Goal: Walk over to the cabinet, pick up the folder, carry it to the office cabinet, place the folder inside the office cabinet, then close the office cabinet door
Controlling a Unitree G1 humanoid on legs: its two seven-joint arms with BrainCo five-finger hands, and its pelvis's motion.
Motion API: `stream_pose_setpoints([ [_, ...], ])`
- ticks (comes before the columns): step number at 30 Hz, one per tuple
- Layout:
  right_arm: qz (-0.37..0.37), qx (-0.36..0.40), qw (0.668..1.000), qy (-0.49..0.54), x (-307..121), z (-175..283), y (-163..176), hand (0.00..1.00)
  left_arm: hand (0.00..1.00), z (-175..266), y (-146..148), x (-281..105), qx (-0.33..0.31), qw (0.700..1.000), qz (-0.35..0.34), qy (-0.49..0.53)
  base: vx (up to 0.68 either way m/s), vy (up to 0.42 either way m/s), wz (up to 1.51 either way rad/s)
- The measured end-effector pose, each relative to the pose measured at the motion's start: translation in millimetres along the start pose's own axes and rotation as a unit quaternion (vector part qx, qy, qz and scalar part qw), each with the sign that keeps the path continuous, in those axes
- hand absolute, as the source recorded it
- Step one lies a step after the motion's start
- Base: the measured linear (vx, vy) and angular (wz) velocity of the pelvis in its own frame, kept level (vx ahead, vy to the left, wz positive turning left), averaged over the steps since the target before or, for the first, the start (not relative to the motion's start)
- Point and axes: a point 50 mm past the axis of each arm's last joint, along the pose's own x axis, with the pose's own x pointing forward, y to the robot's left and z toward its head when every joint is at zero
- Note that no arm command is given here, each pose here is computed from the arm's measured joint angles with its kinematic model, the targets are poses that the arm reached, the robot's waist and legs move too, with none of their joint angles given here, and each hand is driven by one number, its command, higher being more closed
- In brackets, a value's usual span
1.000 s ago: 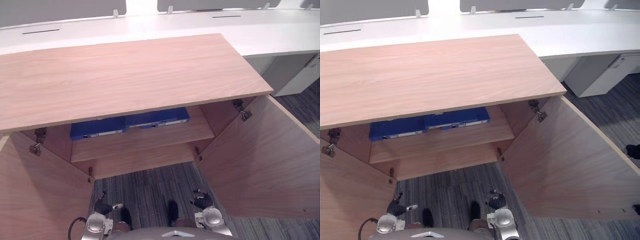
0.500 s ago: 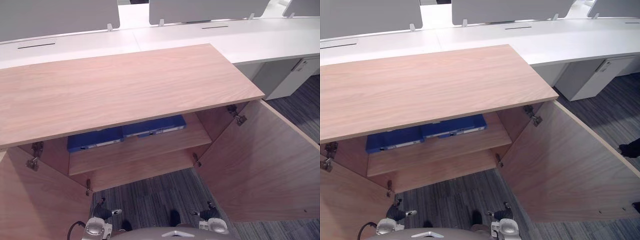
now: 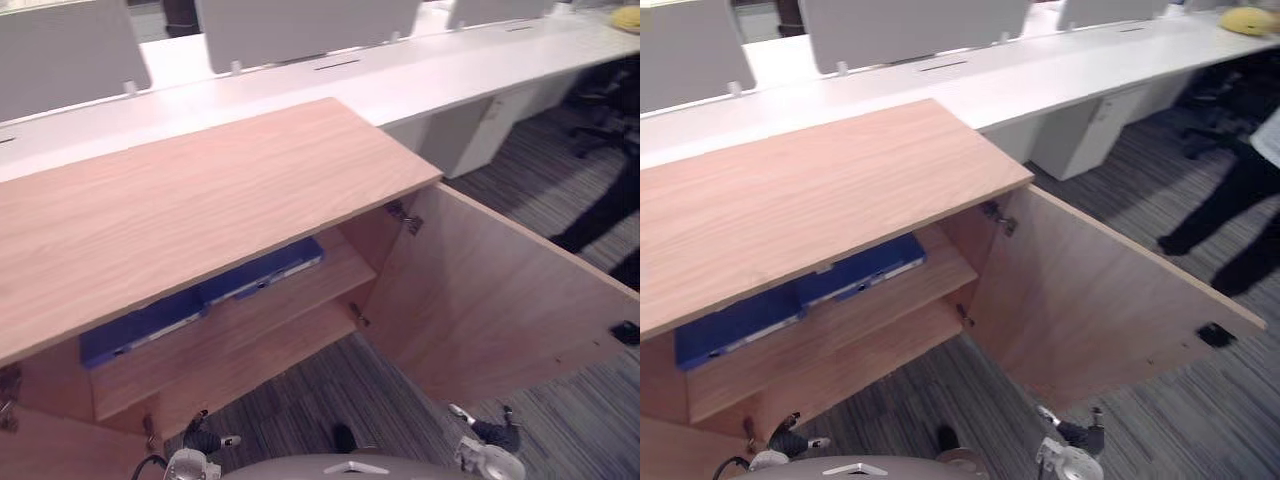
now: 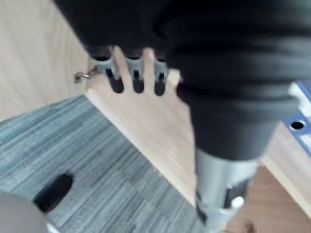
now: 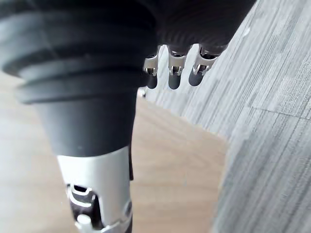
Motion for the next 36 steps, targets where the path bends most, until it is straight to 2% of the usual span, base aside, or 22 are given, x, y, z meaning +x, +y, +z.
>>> stream_pose_setpoints([
  [6, -0.053, 0.043, 0.997, -0.042, 2, 21, -17, 0.0, 0.0, -5, -2, -2, 0.012, 1.0, -0.004, 0.004, 0.02, -0.034, -0.47],
  [10, -0.079, 0.086, 0.988, -0.1, 5, 51, -21, 0.0, 0.0, -7, -9, -4, 0.022, 1.0, -0.013, 0.005, 0.03, -0.048, -0.37],
  [17, -0.062, 0.165, 0.968, -0.18, 15, 106, -7, 0.0, 0.0, 22, -34, -2, 0.053, 0.996, -0.053, -0.041, -0.01, -0.05, -0.34],
  [24, -0.064, 0.24, 0.938, -0.241, 34, 161, -19, 0.0, 0.0, 38, -43, -2, 0.056, 0.993, -0.074, -0.07, -0.02, -0.073, -0.17],
  [30, -0.061, 0.25, 0.928, -0.268, 43, 191, -28, 0.0, 0.0, 38, -46, -4, 0.05, 0.993, -0.085, -0.072, -0.04, -0.078, 0.0],
  [36, -0.01, 0.178, 0.939, -0.293, 51, 217, -27, 0.0, 0.0, 35, -52, -6, 0.062, 0.99, -0.1, -0.074, -0.02, -0.086, 0.0],
])
